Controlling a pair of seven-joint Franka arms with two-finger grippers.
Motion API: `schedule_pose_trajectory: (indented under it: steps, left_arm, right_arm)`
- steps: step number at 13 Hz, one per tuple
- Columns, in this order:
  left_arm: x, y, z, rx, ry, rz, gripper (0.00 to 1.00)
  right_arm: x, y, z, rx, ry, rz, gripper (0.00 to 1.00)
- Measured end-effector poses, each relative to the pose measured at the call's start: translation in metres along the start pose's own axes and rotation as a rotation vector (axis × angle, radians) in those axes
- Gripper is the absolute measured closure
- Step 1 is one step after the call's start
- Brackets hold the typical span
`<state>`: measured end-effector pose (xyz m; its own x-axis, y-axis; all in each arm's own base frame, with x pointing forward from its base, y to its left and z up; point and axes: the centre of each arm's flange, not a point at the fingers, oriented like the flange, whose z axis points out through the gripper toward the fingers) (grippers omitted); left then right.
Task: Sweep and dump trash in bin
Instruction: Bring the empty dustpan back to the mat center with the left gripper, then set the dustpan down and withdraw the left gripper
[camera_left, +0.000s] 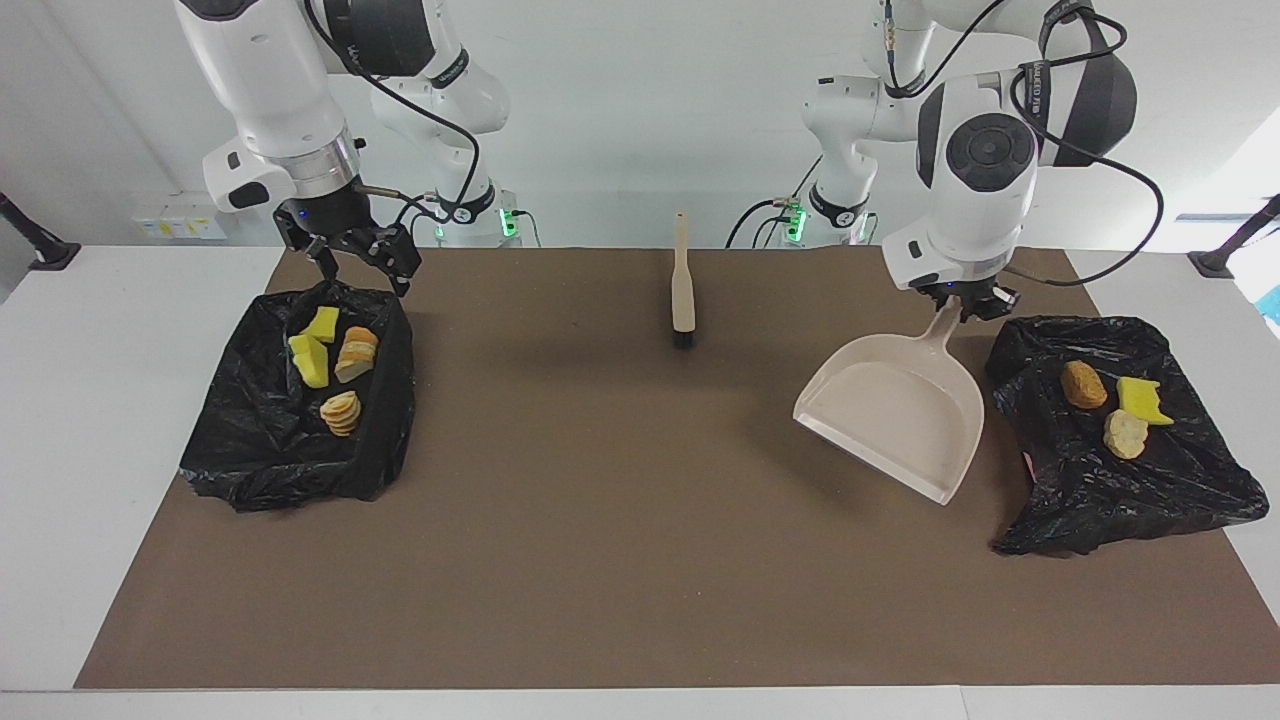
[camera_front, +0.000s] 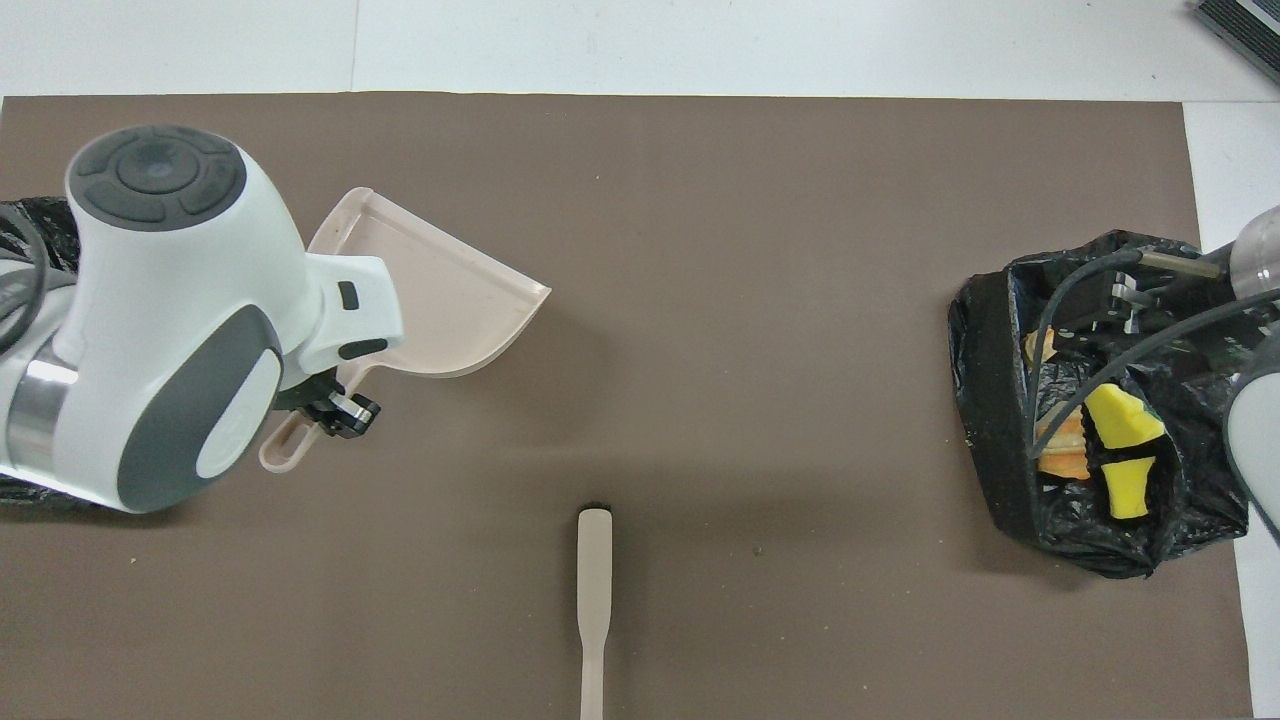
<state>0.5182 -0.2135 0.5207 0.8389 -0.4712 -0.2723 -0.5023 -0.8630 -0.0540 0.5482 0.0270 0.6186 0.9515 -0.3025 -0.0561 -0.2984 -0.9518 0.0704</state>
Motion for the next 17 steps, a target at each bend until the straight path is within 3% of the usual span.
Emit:
schedule_pose_trajectory:
  steps: [4, 7, 10, 16, 17]
  left_arm:
    - [0.022, 0.070, 0.000, -0.054, 0.089, -0.115, 0.69]
    - [0.062, 0.115, 0.035, -0.082, 0.132, -0.190, 0.69]
    - [0.095, 0.142, 0.075, -0.117, 0.138, -0.245, 0.69]
    - [0.124, 0.187, 0.125, -0.141, 0.139, -0.330, 0.69]
    - [0.126, 0.183, 0.127, -0.141, 0.142, -0.338, 0.61]
  right_arm:
    - [-0.002, 0.008, 0.000, -0.001, -0.001, 0.010, 0.00]
    - [-0.006, 0.012, -0.004, -0.002, -0.003, -0.019, 0.00]
    - [-0.010, 0.015, -0.012, 0.002, 0.009, -0.065, 0.00]
    - [-0.017, 0.015, -0.029, 0.004, 0.017, -0.107, 0.00]
    - [-0.019, 0.012, -0.034, 0.005, 0.022, -0.114, 0.00]
